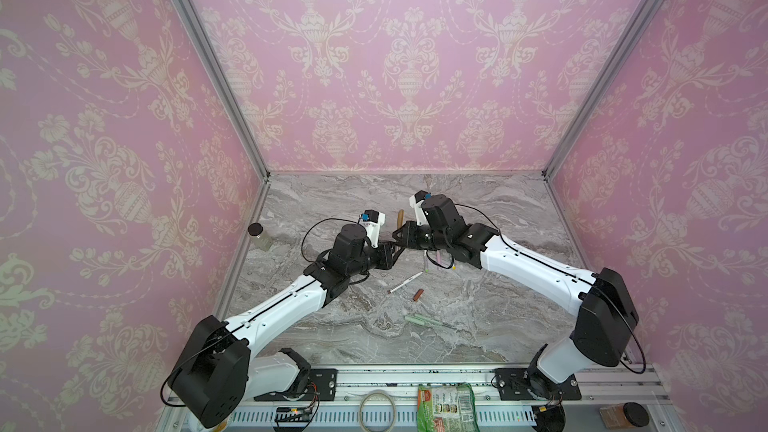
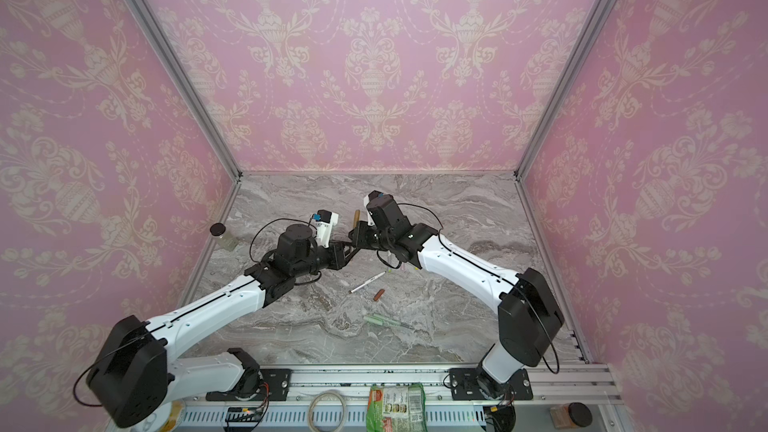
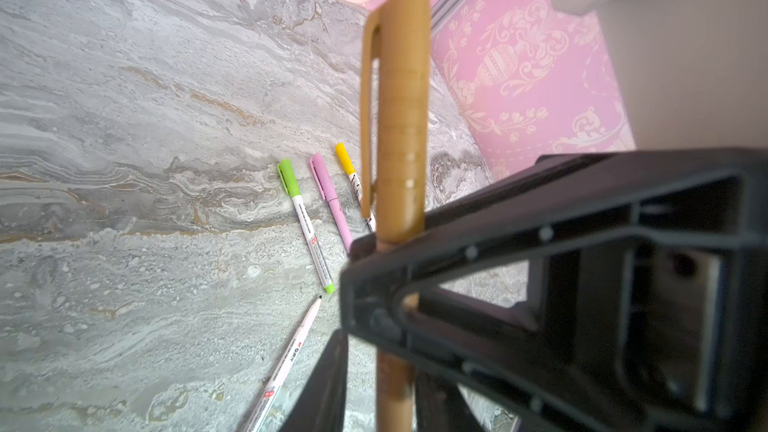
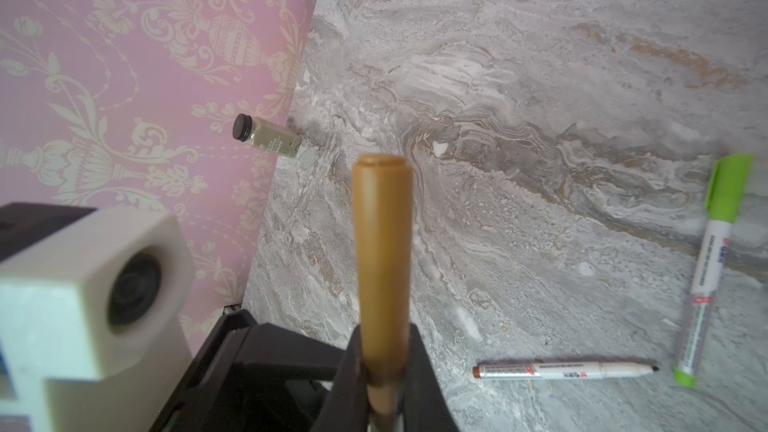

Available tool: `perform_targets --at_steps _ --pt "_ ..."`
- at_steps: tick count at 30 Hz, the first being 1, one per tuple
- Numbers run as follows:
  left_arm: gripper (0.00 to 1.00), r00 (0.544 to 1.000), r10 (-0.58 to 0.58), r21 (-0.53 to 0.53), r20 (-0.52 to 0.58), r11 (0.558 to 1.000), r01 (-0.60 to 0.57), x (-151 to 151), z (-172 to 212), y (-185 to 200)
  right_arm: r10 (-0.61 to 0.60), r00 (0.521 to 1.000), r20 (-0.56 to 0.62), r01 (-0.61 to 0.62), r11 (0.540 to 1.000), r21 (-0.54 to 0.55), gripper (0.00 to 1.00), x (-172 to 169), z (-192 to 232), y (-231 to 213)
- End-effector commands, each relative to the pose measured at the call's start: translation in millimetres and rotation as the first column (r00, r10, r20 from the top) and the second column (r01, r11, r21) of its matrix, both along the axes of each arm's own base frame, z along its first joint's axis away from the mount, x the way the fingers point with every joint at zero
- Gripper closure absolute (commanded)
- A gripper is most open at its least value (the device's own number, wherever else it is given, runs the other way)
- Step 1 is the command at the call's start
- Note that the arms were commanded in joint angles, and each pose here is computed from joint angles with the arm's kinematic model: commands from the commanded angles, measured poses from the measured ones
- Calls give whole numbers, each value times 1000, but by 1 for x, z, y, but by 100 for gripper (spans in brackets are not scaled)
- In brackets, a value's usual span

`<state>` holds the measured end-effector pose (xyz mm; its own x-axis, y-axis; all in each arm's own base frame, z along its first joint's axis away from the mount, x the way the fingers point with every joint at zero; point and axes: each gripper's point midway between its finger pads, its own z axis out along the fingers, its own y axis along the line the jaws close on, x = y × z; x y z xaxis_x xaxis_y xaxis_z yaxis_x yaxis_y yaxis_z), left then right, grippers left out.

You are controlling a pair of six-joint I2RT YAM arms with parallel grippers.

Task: Insert the pens into the pen caps
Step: 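Grasp the capped brown pen with the right gripper while the left gripper releases it, then carry the capped brown pen down beside the green marker with the right gripper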

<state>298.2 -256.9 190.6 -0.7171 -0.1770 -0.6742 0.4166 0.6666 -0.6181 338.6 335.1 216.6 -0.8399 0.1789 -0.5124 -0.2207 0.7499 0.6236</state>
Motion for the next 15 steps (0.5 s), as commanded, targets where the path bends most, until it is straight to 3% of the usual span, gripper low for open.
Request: perform_targets --at_steps 1,8,15 --pt "45 998 4 17 56 1000 -5 -7 6 8 -105 990 -93 95 990 -105 100 9 -23 -29" --pt "26 992 4 154 128 988 -24 -25 1 37 -111 964 -240 40 959 -281 100 10 -78 -51" --pt "23 989 28 164 147 985 -52 -26 0 44 -81 951 -300 -30 937 -348 100 22 -117 -40"
